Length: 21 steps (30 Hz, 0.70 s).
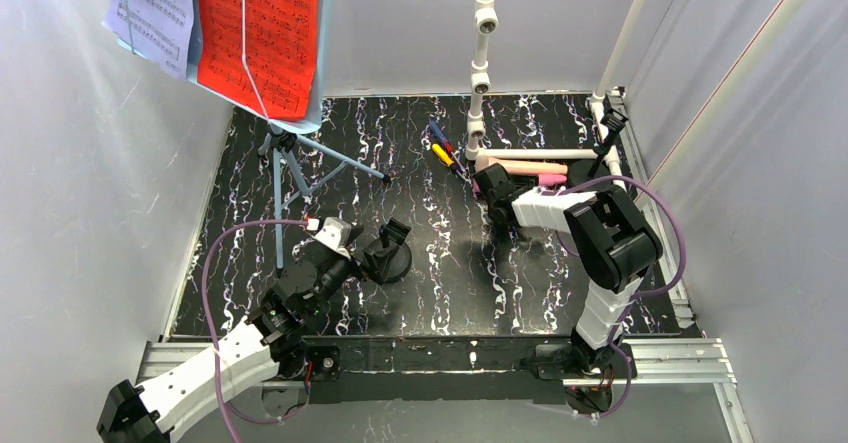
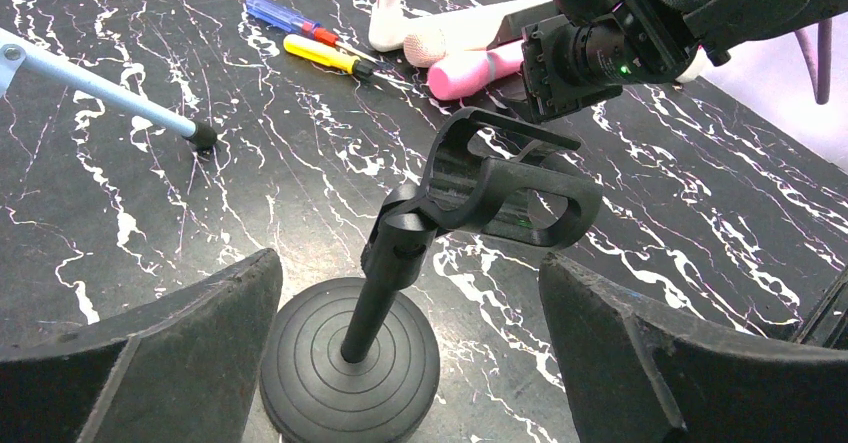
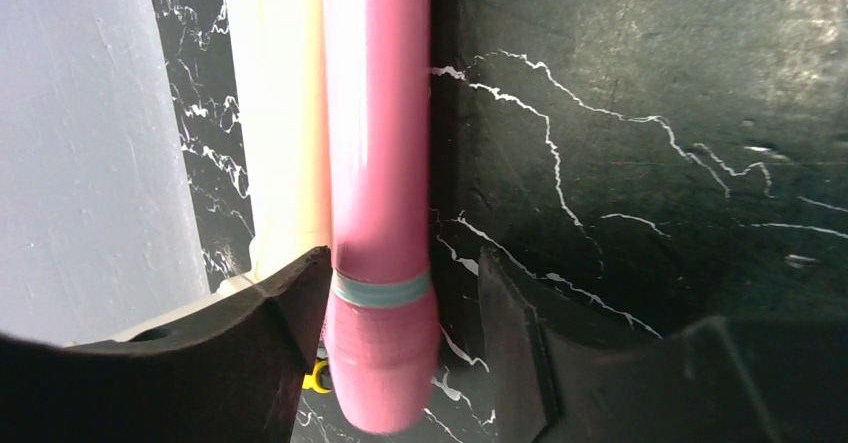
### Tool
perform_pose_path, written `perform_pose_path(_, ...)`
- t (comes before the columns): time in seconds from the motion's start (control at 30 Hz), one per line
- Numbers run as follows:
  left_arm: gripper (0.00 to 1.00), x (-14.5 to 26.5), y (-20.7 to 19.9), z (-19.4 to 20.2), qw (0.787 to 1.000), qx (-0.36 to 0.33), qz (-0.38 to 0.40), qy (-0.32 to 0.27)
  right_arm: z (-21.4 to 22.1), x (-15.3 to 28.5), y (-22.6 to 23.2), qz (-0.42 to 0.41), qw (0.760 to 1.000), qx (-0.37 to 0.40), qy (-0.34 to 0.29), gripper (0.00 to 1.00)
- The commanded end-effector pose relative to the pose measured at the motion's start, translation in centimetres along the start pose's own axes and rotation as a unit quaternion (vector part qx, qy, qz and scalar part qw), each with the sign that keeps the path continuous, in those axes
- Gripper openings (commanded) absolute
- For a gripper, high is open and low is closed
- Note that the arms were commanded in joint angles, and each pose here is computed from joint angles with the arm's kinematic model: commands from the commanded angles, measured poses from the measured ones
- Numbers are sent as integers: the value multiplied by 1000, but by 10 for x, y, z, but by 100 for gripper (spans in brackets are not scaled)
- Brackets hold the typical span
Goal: Pack up the instrument practice props
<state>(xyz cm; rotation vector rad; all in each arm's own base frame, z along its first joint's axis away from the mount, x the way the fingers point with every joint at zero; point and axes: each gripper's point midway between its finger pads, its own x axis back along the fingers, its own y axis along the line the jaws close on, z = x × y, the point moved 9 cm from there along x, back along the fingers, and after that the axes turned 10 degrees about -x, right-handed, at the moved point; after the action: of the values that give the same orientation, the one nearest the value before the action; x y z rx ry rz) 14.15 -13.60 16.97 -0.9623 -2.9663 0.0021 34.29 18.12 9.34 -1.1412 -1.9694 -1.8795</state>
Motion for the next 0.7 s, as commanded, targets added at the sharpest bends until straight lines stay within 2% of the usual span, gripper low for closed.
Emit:
perform_pose_path(0.0,98,0,0,0,1000,0,-1,-4,3,-1,0,9,1000,21,6,67)
perform_pose_path(0.23,98,2,-1,-3,1000,6,3,-15,-9,11,3,-9,1000,18,12,70)
perform_pose_path(0.33,98,5,-1,-8,1000,12,3,-25,-20,26,12,-30,999,33,21,74)
perform_pose_path(0.53,98,11,3,-20,999,38,-19,-31,-54,64,16,-74,989,118,54,88)
perform_pose_path(0.67,98,14,1,-27,997,65,-22,-23,-80,89,9,-122,966,209,91,93)
